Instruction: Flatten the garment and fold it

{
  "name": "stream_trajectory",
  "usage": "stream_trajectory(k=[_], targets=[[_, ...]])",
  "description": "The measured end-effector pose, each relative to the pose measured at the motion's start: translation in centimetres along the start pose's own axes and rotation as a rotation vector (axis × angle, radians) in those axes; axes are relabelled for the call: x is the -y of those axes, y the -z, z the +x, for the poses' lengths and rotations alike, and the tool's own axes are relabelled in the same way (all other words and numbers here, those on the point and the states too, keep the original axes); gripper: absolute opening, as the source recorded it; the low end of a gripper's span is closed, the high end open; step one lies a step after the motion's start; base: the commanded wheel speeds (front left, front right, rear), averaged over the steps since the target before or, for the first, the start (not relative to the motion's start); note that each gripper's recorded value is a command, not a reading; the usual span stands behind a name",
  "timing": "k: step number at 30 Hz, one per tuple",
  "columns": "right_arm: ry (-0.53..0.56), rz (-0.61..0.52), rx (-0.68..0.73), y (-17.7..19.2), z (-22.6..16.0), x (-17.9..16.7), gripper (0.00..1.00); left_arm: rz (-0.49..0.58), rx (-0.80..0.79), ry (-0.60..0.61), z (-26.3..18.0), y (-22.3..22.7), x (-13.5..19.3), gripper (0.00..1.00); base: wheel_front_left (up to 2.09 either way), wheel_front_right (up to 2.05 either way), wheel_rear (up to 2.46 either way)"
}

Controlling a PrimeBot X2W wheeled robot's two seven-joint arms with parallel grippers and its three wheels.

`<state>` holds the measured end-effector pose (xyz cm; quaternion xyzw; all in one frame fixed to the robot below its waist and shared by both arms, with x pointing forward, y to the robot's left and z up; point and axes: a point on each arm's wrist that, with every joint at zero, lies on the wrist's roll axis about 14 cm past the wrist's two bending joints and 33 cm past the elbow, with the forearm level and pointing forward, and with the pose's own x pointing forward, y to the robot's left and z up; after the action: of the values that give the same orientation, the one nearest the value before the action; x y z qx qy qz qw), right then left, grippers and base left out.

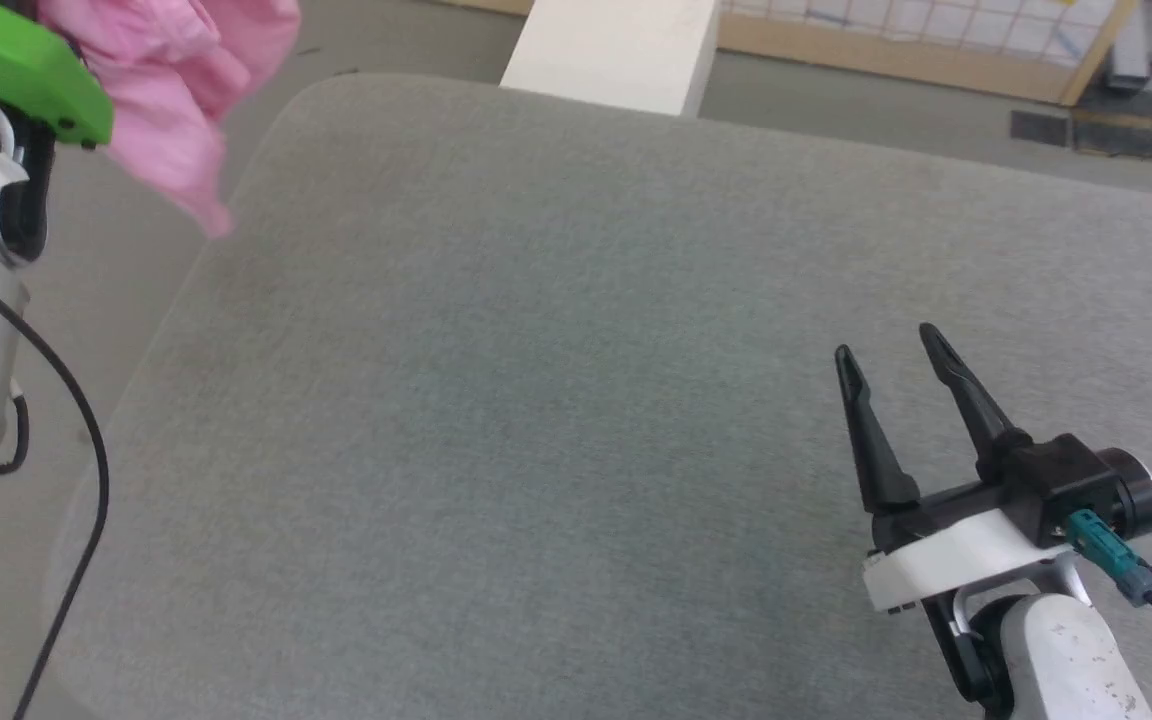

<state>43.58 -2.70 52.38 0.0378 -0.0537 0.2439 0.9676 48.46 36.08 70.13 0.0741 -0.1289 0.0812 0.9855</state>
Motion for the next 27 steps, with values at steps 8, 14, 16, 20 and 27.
stream_trajectory(k=[8,14,16,20,27], targets=[[0.139,-0.027,0.02,-1.5,-3.1,4.1,1.0,-0.041,0.155,0.124,2.1,-4.2,6.7,0.0,0.0,0.0,0.0],[0.254,-0.051,0.026,-2.4,-6.1,7.3,1.0,-0.14,0.141,0.276,2.0,-2.2,14.9,0.0,0.0,0.0,0.0],[0.295,-0.058,0.026,-2.6,-7.3,8.4,1.0,-0.174,0.132,0.334,1.7,-1.6,17.9,0.0,0.0,0.0,0.0],[0.385,-0.073,0.023,-3.1,-9.9,10.5,1.0,-0.243,0.12,0.467,0.8,-1.2,24.4,0.0,0.0,0.0,0.0],[0.534,-0.089,0.017,-3.7,-14.5,13.7,1.0,-0.369,0.023,0.695,-4.2,1.7,34.9,0.0,0.0,0.0,0.0]])
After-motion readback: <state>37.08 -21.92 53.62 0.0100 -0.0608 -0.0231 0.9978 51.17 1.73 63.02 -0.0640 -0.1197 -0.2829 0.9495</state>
